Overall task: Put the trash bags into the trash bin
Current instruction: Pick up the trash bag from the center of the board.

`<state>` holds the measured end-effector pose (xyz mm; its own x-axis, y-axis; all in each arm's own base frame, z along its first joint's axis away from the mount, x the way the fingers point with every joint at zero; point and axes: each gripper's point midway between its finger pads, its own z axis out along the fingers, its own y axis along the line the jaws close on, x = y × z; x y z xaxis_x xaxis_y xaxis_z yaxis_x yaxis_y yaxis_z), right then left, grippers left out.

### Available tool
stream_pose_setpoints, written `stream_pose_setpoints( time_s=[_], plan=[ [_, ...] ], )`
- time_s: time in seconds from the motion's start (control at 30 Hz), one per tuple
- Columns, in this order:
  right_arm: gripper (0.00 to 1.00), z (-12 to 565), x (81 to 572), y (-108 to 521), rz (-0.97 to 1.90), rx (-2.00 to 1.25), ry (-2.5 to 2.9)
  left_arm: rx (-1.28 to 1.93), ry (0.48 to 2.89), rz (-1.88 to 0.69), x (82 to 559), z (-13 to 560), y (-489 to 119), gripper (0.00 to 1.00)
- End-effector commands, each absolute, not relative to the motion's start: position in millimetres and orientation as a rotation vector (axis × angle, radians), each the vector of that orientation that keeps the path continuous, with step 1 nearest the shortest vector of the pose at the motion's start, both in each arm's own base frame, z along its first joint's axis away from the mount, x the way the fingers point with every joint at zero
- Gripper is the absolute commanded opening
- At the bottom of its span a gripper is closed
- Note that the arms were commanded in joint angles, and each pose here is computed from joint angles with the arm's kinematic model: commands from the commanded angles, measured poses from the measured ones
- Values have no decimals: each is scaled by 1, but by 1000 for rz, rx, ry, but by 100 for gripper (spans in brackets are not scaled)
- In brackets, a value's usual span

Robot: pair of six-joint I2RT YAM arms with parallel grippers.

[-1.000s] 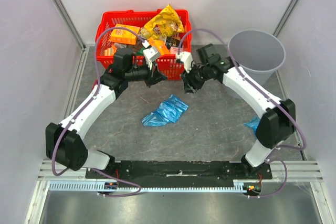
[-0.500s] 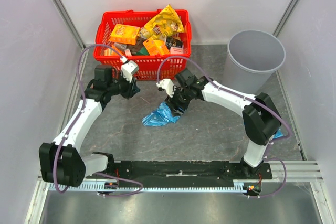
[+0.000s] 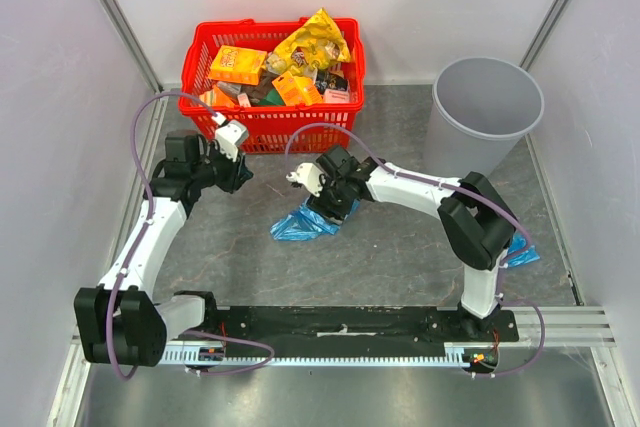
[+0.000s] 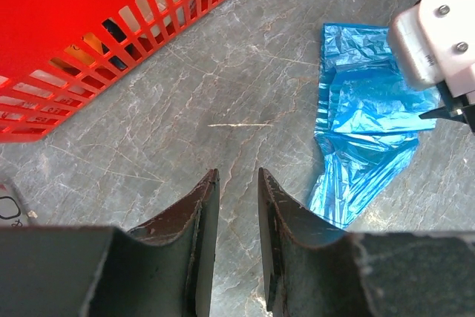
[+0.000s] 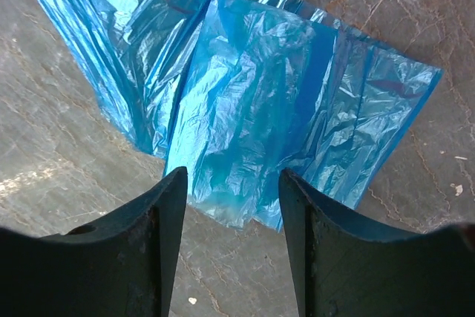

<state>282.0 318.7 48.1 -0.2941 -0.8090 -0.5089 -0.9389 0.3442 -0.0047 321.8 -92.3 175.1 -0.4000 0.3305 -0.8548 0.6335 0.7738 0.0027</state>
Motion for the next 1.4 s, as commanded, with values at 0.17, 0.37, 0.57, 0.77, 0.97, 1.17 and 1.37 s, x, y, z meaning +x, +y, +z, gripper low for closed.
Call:
stream_pose_setpoints(
  time_s=[0.17,0.37,0.57,0.77,0.97,1.17,1.37],
  plan=[
    [18,39,281,324,385,-1575,2149,777,1962,-453,315,188,-100,34],
    [0,79,276,338,487,-1585,2092,837,1907,-579,301,199,-117,34],
    [0,154,281,354,703,-1468,2034,866,1824,-738,291,220,-138,34],
    [0,213,306,350,873,-1314,2001,899,1736,-873,283,243,-158,34],
    [0,253,323,344,1032,-1204,1969,909,1692,-884,291,265,-186,35],
    [0,272,324,342,1135,-1168,1931,881,1714,-905,303,273,-228,39],
    [0,287,324,336,1219,-1144,1891,869,1734,-910,317,266,-258,48]
  ],
)
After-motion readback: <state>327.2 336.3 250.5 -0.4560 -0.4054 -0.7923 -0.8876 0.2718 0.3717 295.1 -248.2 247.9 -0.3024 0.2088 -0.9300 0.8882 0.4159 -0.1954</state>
